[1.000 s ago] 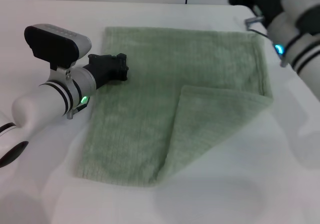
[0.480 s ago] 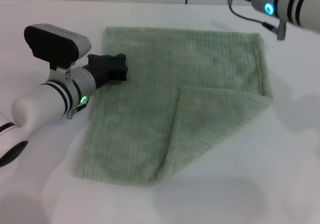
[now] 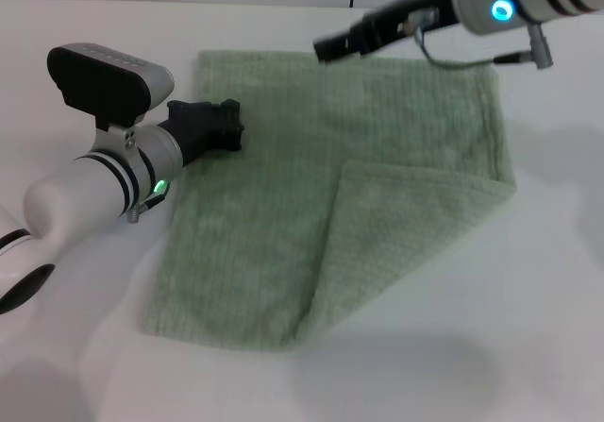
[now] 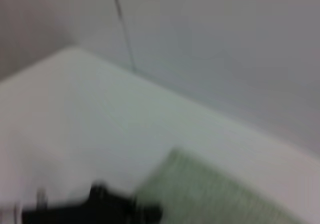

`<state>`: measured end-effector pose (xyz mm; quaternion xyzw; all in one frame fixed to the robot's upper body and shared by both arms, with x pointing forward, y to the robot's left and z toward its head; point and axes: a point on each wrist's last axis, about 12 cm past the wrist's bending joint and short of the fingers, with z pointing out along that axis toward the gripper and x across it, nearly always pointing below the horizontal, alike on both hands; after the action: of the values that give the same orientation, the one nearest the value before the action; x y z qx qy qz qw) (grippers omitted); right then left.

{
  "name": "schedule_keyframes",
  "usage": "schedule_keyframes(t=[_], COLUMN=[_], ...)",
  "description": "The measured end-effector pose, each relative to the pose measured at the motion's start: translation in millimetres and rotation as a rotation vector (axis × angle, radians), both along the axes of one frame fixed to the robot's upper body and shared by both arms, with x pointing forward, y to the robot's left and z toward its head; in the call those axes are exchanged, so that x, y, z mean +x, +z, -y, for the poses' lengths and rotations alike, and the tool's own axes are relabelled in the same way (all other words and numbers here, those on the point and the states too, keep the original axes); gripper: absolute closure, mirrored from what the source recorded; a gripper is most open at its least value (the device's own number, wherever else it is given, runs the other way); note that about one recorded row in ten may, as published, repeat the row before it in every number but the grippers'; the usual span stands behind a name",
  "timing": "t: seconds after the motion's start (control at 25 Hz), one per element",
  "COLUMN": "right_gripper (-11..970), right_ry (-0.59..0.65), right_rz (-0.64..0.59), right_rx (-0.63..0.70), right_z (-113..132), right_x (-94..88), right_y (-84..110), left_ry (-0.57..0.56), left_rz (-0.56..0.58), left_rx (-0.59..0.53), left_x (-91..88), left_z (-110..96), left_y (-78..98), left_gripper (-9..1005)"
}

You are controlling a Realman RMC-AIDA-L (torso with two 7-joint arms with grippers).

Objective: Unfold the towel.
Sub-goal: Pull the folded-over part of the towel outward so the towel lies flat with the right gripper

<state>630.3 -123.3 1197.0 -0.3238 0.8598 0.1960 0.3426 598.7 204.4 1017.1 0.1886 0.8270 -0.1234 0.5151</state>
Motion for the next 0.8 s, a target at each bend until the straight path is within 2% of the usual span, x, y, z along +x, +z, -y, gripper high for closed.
schedule_keyframes(t=[0.2,0.24,0.44,0.8], right_gripper=[143,143,144,145], right_ry=[0.082,0.112,0.154,0.2], right_rz=[-0.101,-0.133,-0.174,-0.186], right_rx=[-0.093,-0.13,-0.187,-0.232], right_z=[-7,-10,-11,-14], right_x=[3.9,4.8,6.7,5.1], right_y=[-20.5,-29.5,-46.9,-61.0], left_ry=[-0.004,-0.005,-0.005,-0.005], left_rz=[0.004,0.004,0.005,0.005], left_rx=[-0.005,-0.006,-0.006,-0.006], left_x=[0.4,0.5,0.8,0.8], left_z=[2,2,2,2], left_y=[1.1,1.3,1.6,1.7], left_gripper=[998,998,998,998])
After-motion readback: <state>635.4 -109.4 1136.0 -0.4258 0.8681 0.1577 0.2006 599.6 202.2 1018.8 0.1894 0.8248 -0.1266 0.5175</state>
